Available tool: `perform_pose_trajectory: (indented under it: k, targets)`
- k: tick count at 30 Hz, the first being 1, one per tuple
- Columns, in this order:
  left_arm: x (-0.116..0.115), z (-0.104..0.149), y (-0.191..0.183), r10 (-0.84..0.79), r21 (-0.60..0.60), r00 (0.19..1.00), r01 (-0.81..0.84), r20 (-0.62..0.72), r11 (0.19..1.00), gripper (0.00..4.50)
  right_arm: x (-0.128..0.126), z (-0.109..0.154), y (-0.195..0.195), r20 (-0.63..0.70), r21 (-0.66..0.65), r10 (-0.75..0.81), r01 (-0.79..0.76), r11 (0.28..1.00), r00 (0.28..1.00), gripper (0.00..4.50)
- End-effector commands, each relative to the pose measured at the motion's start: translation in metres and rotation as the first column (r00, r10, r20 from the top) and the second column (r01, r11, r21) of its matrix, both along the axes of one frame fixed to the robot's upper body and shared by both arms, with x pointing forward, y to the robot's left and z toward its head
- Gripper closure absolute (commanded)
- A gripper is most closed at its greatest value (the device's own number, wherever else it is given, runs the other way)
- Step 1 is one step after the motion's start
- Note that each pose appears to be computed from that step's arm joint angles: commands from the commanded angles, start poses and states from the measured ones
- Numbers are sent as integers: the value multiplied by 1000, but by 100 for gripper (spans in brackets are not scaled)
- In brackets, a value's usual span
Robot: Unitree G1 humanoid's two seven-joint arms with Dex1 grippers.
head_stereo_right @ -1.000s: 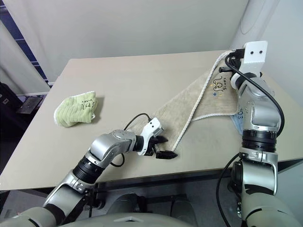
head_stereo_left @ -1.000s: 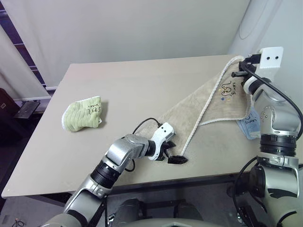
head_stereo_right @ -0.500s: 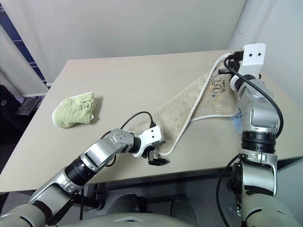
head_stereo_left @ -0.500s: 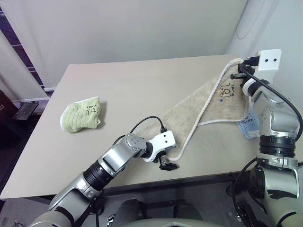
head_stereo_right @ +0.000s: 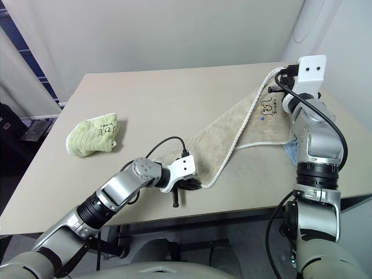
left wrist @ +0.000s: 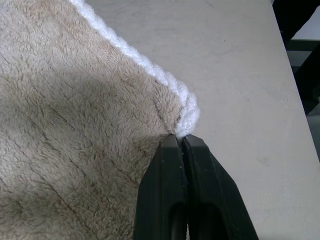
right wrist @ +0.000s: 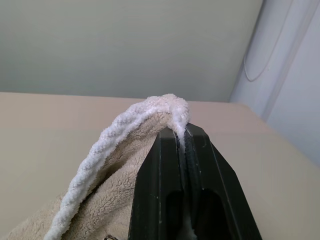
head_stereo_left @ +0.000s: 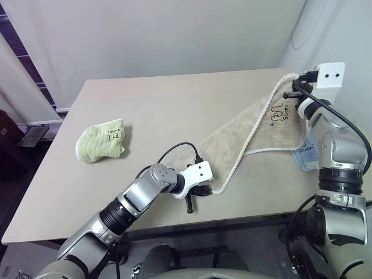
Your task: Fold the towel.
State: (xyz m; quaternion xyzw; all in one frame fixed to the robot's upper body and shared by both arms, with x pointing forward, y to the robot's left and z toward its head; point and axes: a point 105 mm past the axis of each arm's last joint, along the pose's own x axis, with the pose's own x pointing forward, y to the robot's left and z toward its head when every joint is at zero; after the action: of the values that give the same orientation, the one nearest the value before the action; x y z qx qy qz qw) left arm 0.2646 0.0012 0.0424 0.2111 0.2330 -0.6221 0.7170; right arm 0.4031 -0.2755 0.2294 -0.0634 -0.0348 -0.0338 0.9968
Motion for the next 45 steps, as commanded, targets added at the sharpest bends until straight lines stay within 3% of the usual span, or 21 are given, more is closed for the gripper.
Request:
perform_pose_trajectory:
  k: [1,3,6,9,12,13,14,15,16,17,21,25,35,40,45]
  targets:
    - [-14,-36,13,38,90,991,-26,-131,996,447,-5,22,0,69,-34,-9,12,999,998,450]
    - [-10,-32,10,61,64,990,-53,-125,997,447,-4,21,-1,69,-36,-12,15,999,998,450]
    - [5,-15,-1,162,-79,978,-174,-134,982,447,-5,23,-3,74,-32,-17,19,999,997,450]
    - [40,37,-20,306,-380,928,-367,-212,849,447,-5,26,-8,83,-19,-28,29,999,996,450]
    - [72,69,-13,412,-452,887,-460,-206,764,447,-4,25,-12,82,-22,-36,38,999,996,450]
    - [86,55,74,482,-429,839,-544,-253,721,447,-3,25,-12,82,-24,-38,40,999,996,450]
    - [84,53,157,531,-437,801,-597,-277,673,447,-3,25,-12,82,-26,-39,41,999,996,450]
    - [84,73,217,570,-480,778,-618,-264,622,447,-3,25,-13,82,-26,-41,43,999,996,450]
    - [83,91,250,589,-524,769,-618,-249,586,447,-2,25,-13,82,-26,-43,45,999,996,450]
    - [86,99,258,591,-550,768,-613,-248,567,447,-2,24,-14,82,-26,-44,46,999,996,450]
    - [108,124,268,601,-636,766,-585,-228,504,447,-1,26,-19,85,-27,-58,60,998,995,450]
    - [117,132,257,557,-664,792,-559,-251,497,447,-1,27,-22,90,-24,-69,72,997,994,450]
    - [104,100,222,396,-596,884,-463,-250,656,447,-6,31,-11,120,-11,-17,18,1000,993,450]
    - [102,95,210,356,-599,900,-433,-250,674,447,-13,51,18,188,48,145,-157,986,971,450]
    - [99,81,194,324,-577,914,-406,-245,709,447,-34,76,74,245,92,427,-459,884,871,450]
